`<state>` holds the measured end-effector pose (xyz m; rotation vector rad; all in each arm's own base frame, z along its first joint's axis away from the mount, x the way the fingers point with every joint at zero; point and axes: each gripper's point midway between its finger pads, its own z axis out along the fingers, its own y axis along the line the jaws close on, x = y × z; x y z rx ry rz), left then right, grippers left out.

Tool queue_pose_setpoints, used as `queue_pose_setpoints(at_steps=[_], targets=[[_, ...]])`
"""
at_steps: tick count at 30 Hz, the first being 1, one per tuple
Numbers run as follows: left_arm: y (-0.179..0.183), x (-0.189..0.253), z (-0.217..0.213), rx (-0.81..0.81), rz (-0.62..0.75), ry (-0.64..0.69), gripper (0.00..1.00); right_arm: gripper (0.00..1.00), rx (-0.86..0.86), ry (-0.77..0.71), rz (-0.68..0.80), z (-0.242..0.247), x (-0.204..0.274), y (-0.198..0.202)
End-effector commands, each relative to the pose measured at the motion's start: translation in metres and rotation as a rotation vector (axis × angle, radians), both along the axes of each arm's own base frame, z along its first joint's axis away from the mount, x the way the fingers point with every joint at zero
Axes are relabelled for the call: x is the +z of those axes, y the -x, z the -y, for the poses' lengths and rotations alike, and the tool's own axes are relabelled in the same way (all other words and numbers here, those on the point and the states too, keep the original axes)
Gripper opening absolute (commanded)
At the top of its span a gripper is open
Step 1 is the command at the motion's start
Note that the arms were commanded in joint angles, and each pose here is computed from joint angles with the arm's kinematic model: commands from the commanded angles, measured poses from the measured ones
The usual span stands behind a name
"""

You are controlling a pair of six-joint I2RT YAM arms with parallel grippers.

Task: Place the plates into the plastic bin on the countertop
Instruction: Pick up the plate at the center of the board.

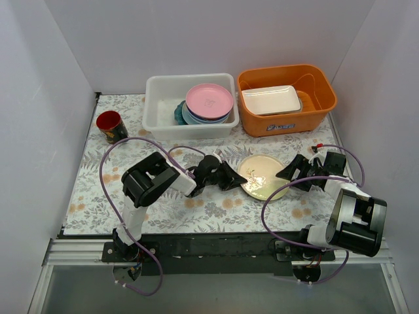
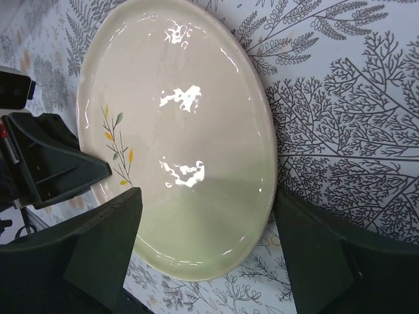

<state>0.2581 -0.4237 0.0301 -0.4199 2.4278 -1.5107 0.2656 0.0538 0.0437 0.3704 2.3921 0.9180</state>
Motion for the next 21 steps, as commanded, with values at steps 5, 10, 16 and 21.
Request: queue_pose_setpoints(at_steps=[5,10,16,21], targets=[[0.018,-0.026,0.001,-0.045,-0.032,-0.105,0.0,0.89,0.058,-0.086,-0.099,-0.019,-0.006,0.024],[0.018,-0.024,0.001,-0.049,-0.022,-0.11,0.0,0.89,0.059,-0.085,-0.092,-0.019,-0.004,0.023],[0.016,-0.018,0.002,-0.062,-0.003,-0.119,0.0,0.9,0.06,-0.088,-0.093,-0.02,-0.004,0.023],[0.012,-0.007,-0.001,-0.05,0.03,-0.135,0.0,0.9,0.065,-0.097,-0.084,-0.021,-0.001,0.022]])
